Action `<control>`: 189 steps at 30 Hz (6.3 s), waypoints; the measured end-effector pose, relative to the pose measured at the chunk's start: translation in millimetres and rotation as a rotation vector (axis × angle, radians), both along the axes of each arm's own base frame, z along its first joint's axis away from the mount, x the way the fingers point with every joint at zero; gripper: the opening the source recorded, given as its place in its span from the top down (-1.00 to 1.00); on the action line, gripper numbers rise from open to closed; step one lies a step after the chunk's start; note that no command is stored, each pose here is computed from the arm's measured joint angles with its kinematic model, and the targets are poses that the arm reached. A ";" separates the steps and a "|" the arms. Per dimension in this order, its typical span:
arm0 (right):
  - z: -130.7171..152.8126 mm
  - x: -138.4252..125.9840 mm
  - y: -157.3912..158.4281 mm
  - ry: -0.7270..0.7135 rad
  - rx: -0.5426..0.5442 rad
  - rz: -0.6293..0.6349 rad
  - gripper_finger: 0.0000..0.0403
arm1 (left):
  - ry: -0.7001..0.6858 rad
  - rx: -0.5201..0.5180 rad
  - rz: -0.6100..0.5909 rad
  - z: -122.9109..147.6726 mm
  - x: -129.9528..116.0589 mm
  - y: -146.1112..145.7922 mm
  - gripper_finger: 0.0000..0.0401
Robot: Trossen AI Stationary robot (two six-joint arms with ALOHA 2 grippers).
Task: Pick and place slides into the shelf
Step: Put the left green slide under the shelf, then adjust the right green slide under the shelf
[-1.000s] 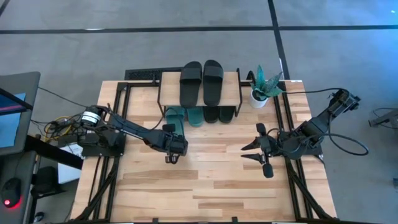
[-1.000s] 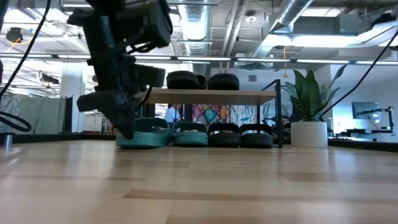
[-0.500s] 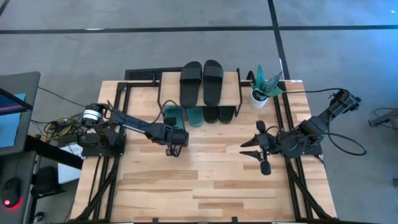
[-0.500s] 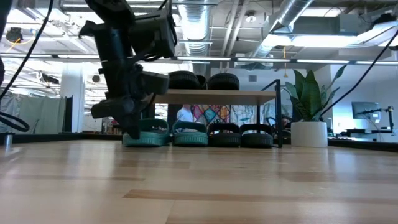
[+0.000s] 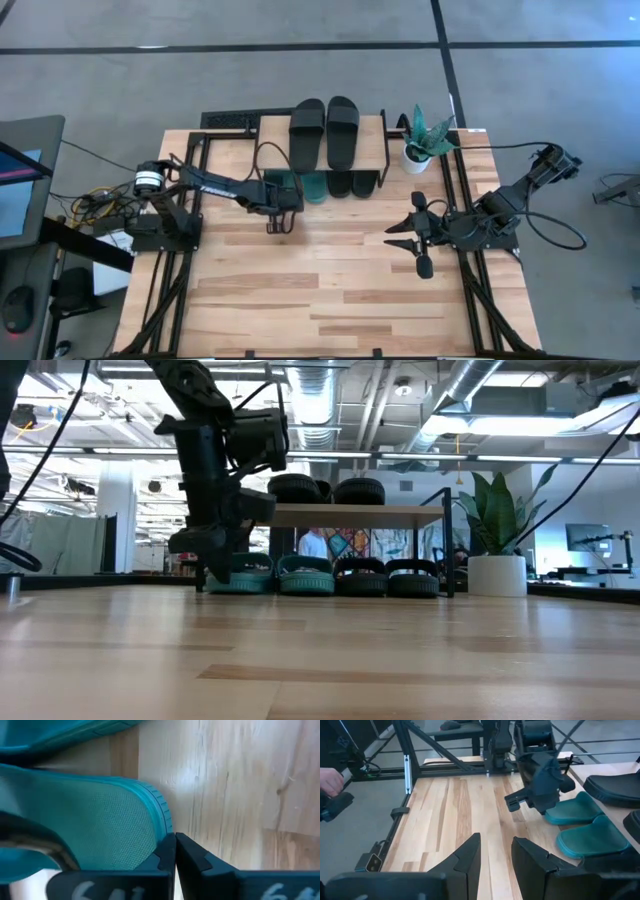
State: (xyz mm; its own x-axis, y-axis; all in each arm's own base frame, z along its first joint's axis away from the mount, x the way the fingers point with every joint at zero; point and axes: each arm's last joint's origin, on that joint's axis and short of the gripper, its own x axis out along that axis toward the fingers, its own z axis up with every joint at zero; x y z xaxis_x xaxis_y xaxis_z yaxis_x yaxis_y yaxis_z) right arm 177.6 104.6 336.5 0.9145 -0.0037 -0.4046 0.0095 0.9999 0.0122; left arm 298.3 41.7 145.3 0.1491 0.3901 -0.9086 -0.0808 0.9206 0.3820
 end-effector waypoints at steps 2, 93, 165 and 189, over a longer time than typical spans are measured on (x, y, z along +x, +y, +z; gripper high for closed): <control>0.0 0.0 0.0 0.000 0.000 0.000 0.52 | -0.013 -0.016 0.004 0.1 0.7 4.7 1.00; -3.5 4.8 -13.1 0.038 -0.047 -0.055 0.52 | -0.512 -0.089 -0.018 -6.0 72.3 -7.4 1.00; -5.9 3.3 -13.5 0.064 -0.046 -0.058 0.52 | -0.387 0.065 0.126 -12.8 64.3 -9.4 0.83; -6.0 3.3 -12.9 0.066 -0.035 -0.053 0.52 | -0.369 0.011 0.130 -12.0 61.6 -9.2 0.48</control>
